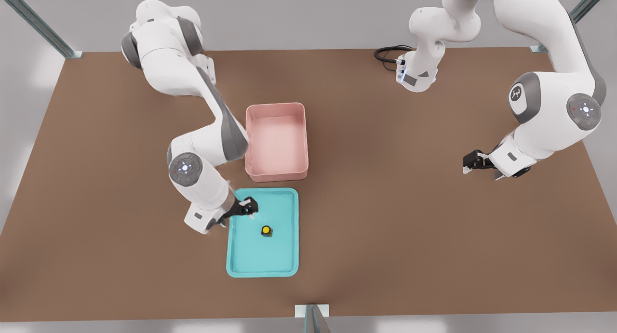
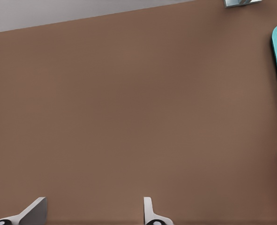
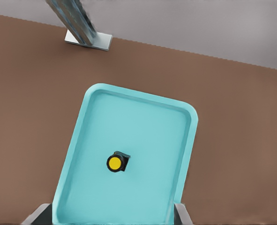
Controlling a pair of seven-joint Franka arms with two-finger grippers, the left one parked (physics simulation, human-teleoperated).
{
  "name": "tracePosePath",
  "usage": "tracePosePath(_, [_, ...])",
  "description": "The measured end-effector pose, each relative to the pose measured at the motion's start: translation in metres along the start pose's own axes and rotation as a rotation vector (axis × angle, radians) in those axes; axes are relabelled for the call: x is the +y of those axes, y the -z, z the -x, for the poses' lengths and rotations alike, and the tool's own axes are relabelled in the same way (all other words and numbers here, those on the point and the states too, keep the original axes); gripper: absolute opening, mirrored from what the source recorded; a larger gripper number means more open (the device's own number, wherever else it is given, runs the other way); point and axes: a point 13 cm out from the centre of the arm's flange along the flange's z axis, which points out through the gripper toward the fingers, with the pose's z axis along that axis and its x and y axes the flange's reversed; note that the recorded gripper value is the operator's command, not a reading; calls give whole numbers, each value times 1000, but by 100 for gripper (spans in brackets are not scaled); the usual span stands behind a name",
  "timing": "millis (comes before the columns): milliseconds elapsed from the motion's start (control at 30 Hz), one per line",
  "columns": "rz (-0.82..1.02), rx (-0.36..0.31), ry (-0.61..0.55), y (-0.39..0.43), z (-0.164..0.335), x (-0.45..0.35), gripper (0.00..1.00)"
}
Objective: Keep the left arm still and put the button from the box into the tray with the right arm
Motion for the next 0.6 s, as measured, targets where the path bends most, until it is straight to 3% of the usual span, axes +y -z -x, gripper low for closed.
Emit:
tracePosePath(133, [-161,105,-171,60,-38,-183,100])
tracePosePath(200, [-147,244,-243,74,-143,-227,100])
tracePosePath(233, [-131,261,-269,96,-199,-237,100])
tracePosePath(333, [-127,228,-345,131,-239,-284,100])
tracePosePath(467, [-128,246,-435,130,-262,-343,100])
tracePosePath(600, [-126,268,-397,119,-257,-334,100])
